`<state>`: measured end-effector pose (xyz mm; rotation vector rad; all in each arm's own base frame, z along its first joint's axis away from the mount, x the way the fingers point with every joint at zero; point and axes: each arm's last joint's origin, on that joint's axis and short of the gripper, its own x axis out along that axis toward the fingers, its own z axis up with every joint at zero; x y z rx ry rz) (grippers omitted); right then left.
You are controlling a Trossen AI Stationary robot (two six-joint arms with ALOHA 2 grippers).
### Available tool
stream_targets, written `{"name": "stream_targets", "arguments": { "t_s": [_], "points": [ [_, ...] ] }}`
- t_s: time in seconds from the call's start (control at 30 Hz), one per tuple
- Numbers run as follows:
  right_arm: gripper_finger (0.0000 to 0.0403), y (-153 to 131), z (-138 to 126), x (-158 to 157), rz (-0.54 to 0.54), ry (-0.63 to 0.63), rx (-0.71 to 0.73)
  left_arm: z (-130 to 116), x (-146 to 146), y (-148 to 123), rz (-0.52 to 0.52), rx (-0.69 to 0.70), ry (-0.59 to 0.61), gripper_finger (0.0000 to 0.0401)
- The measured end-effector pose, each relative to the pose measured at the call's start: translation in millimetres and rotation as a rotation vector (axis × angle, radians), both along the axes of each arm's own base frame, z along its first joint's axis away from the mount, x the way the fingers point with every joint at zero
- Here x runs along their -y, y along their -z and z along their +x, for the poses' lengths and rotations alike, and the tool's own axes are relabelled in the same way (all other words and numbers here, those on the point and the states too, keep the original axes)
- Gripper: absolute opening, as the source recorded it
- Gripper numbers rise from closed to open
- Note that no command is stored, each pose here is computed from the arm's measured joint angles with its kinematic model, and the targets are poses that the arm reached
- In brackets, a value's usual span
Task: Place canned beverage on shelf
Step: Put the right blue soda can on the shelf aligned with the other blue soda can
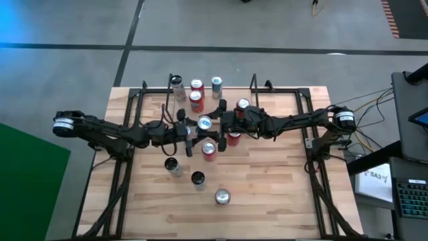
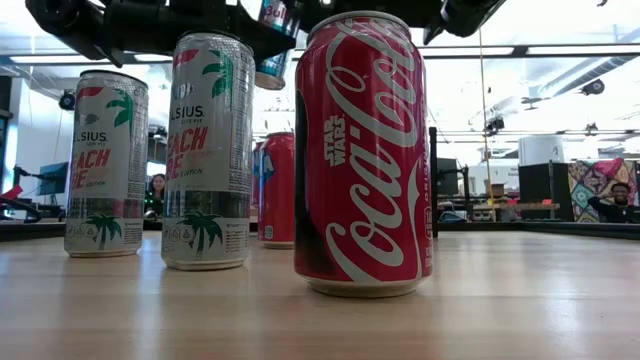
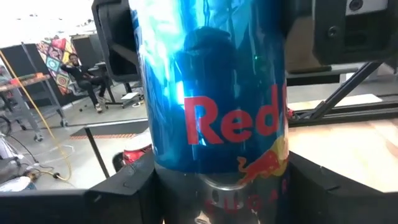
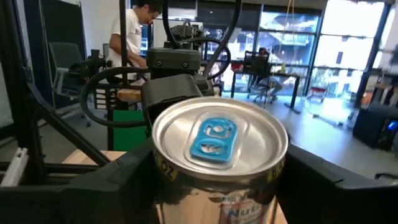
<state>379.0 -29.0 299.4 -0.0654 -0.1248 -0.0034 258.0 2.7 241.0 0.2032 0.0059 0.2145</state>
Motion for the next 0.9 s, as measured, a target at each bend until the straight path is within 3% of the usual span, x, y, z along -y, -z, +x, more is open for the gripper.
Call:
{"name": "stream_targets", "arguments": {
  "t_s": [0.23, 0.43, 0.73, 0.9],
  "points": [
    [0.032, -2.7, -5.1, -0.1, 0.039, 0.003, -0.066, -0.1, -0.8, 3.5, 0.047, -0.044, -0.042, 0.0217],
    [0.0343, -16.5, -2.3, -0.6, 0.022, 0.026, -0.234, -0.2, -1.0, 3.5, 0.05, -0.045, -0.048, 0.022],
    [0.0338, -33.8, 4.7, -1.2, -0.029, 0.049, -0.296, -0.2, -1.0, 3.8, 0.05, -0.048, -0.048, 0.022],
    [0.0293, -39.7, 4.9, -1.2, -0.027, 0.047, -0.305, -0.2, -1.2, 4.2, 0.047, -0.052, -0.051, 0.022]
  ]
}}
